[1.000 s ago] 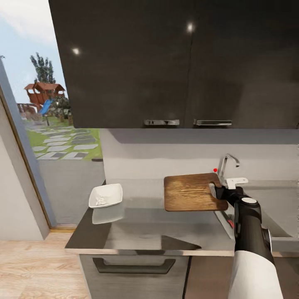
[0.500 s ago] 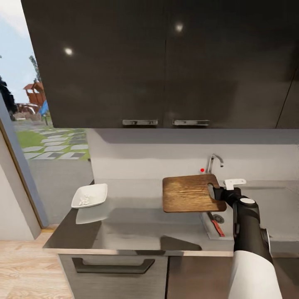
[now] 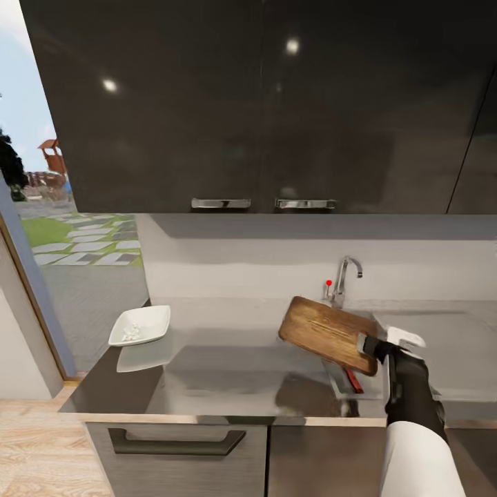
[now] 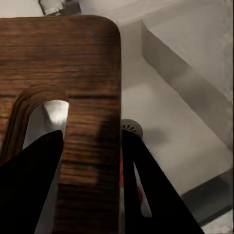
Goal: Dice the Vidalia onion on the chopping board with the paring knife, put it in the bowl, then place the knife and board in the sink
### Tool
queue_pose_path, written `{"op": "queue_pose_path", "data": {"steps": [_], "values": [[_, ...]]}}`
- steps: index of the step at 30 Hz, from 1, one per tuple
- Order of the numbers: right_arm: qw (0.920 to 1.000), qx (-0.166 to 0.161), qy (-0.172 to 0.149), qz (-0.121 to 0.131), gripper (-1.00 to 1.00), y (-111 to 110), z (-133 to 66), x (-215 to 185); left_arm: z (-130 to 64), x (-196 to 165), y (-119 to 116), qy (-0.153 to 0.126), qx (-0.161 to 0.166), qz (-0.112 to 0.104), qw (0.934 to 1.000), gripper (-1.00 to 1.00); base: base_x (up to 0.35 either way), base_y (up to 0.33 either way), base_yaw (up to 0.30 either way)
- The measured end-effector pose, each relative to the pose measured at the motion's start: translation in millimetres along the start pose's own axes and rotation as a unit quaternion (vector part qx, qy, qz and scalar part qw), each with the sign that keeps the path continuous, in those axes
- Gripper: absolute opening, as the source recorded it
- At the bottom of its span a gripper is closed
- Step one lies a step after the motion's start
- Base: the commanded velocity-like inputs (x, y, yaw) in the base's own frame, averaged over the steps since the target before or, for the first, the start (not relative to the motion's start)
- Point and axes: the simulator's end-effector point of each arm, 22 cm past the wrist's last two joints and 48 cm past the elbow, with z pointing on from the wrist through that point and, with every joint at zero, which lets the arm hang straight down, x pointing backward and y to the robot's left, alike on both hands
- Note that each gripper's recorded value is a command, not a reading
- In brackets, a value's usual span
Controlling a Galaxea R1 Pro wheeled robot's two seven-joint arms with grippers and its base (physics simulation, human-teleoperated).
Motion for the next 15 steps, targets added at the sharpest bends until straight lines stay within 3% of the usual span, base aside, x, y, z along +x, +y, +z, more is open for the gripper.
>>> {"op": "queue_pose_path", "data": {"steps": [5, 10, 13, 15], "values": [[0.9912, 0.119, 0.009, 0.059, -1.00, -36, -4.1, 7, 0.1, 3, 1, 0.003, -0.001, 0.000, 1.0000, 1.00, 0.000, 0.000, 0.000], [0.9807, 0.182, 0.043, 0.057, -1.00, -15, 0.8, 9, -0.2, 7, 1, 0.008, -0.001, 0.001, 1.0000, 1.00, 0.000, 0.000, 0.000], [0.9787, 0.190, 0.060, 0.051, -1.00, 8, 9.7, -7, -0.2, 7, 1, 0.008, -0.001, 0.001, 1.0000, 1.00, 0.000, 0.000, 0.000], [0.9778, 0.196, 0.054, 0.051, -1.00, 17, 15.2, -30, -0.2, 7, 1, 0.008, -0.001, 0.001, 1.0000, 1.00, 0.000, 0.000, 0.000]]}}
